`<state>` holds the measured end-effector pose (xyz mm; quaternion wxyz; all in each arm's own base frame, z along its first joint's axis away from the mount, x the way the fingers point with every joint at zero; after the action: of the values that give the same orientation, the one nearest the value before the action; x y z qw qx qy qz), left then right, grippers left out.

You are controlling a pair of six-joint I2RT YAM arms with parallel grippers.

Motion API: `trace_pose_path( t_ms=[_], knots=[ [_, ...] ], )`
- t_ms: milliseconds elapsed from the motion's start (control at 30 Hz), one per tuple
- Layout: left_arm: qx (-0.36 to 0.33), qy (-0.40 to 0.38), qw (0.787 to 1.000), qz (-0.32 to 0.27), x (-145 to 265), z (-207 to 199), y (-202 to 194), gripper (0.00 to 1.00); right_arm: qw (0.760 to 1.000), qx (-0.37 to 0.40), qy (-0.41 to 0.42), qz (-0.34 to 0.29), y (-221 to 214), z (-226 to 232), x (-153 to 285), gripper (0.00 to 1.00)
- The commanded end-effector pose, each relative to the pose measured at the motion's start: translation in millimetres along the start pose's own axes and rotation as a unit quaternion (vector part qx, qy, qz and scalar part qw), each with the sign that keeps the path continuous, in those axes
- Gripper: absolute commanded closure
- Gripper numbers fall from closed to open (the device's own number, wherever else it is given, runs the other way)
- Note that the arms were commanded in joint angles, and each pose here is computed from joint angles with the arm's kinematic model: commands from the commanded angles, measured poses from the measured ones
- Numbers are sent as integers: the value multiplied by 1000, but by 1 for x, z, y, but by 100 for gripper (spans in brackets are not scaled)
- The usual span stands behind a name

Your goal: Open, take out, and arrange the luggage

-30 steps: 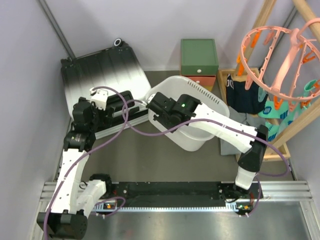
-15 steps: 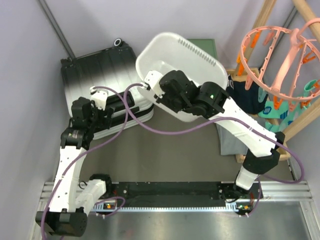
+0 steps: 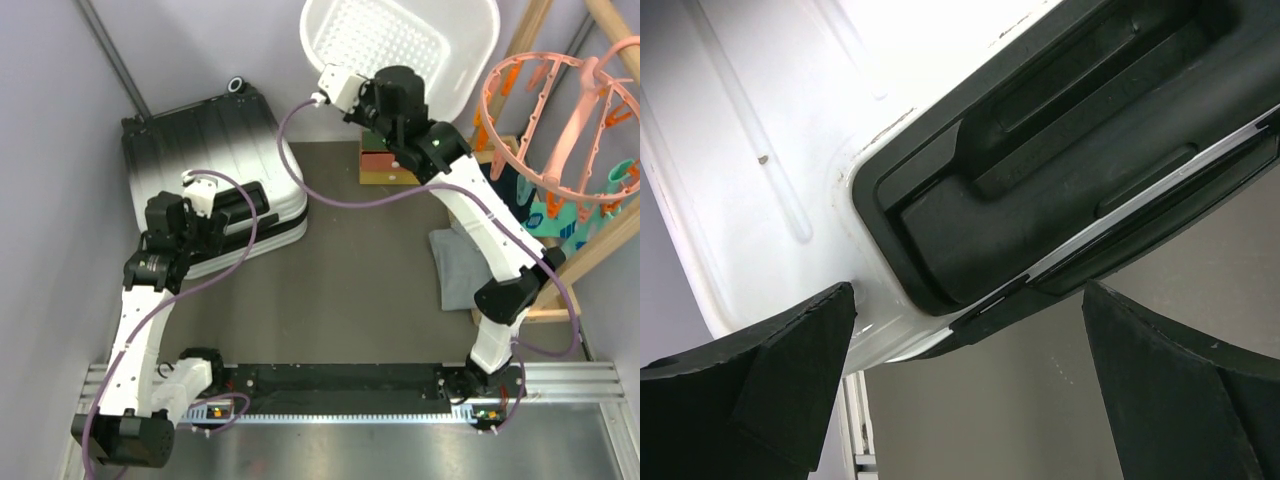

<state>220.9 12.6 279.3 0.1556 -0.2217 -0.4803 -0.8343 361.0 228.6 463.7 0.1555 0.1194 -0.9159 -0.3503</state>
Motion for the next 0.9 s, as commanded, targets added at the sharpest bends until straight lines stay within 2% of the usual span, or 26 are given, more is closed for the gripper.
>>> trace_pose_path(
  t_ms=[0,167,333,400,667,700,733,800,833,867],
  knots=[
    [10,-7,1000,2,-1,0,2,1,991,43,-44,-119,20,-48,-14,100],
    [8,-7,1000,8,-4,-2,-1,1,989,81,10,-123,2,-44,-30,100],
    [7,-8,1000,12,-6,-3,-4,1,991,118,15,-63,-31,-47,-40,100],
    [7,-9,1000,15,-7,-3,-5,1,990,131,29,-53,-42,-48,-40,95],
    [11,-11,1000,17,-10,-4,-5,1,987,159,17,8,-83,-54,-55,96],
    [11,-12,1000,19,-10,-4,-5,1,986,163,14,17,-88,-55,-58,93],
    [11,-11,1000,16,-9,-4,-4,1,987,162,8,18,-90,-57,-59,84],
    [11,-12,1000,18,-9,-4,-5,1,987,160,7,13,-91,-57,-59,80],
    [11,-13,1000,20,-9,-4,-5,1,988,155,7,8,-89,-56,-61,69],
    [11,-12,1000,20,-9,-4,-4,1,989,151,3,0,-87,-57,-60,65]
  ],
)
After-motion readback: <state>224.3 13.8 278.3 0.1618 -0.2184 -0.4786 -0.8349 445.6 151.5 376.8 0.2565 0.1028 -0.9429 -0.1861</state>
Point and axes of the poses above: each gripper's point midway between its finger pads, its own x axis back along the fingers, its own z axis along the line the jaws close on, y = z × x, the point moved 8 cm from there along x, back along the fingers, and after that the axes turned 9 degrees about -x, right-handed, at the moved point
